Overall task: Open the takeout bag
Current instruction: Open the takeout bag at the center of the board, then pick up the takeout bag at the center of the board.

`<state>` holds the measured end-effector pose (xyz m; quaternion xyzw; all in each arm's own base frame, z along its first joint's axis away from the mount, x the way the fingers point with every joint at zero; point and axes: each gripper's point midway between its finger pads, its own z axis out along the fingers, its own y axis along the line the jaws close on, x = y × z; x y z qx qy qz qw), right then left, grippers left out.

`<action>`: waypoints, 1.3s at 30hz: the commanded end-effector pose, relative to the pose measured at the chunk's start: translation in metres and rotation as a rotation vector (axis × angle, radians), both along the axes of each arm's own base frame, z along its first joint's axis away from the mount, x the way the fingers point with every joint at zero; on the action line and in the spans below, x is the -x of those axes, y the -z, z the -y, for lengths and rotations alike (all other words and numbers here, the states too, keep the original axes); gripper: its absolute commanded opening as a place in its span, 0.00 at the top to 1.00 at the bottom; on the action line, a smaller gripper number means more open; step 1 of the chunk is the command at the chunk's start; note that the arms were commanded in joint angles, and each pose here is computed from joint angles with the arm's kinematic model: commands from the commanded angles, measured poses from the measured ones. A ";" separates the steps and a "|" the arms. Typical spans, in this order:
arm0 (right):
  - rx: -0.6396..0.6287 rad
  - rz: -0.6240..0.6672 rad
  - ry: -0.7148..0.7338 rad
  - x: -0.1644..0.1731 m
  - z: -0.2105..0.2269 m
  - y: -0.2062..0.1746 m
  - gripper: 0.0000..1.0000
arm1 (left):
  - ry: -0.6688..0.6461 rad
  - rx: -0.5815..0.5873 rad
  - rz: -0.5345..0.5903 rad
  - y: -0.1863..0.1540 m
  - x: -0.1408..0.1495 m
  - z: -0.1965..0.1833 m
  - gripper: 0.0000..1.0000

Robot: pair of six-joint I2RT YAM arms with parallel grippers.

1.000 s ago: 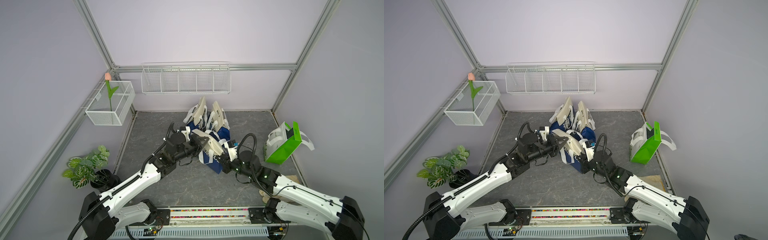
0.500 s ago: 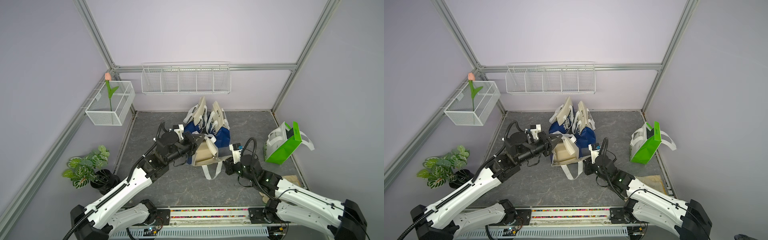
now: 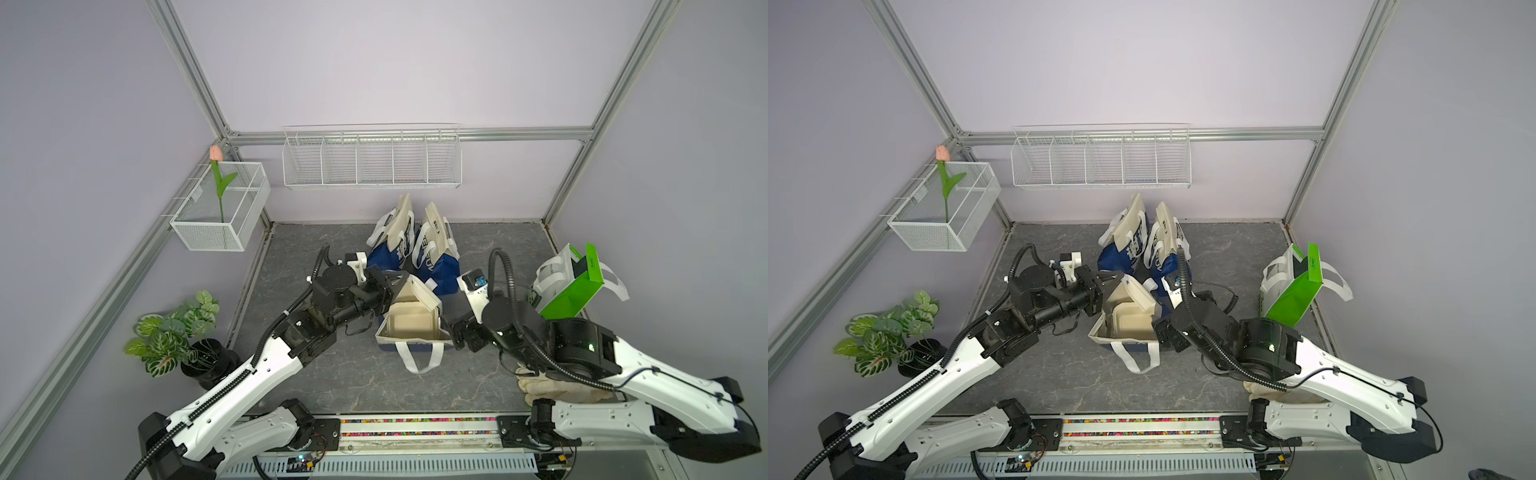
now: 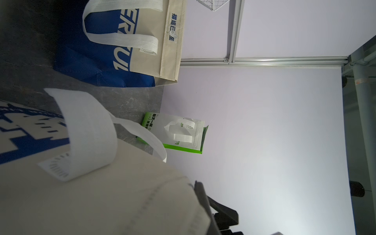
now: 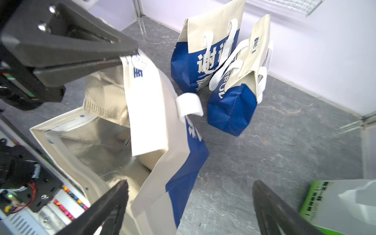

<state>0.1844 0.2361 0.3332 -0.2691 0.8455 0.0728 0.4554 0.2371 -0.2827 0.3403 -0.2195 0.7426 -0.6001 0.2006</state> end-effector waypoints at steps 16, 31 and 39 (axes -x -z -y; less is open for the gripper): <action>0.440 0.016 -0.102 -0.026 -0.060 0.017 0.03 | 0.024 0.073 0.089 -0.041 0.006 -0.001 1.00; 0.410 -0.060 0.074 -0.052 -0.057 0.036 0.18 | 0.003 0.035 0.083 -0.025 0.002 -0.006 1.00; 0.406 -0.057 0.052 -0.046 -0.057 0.025 0.54 | -0.010 -0.047 0.098 -0.019 -0.002 -0.010 1.00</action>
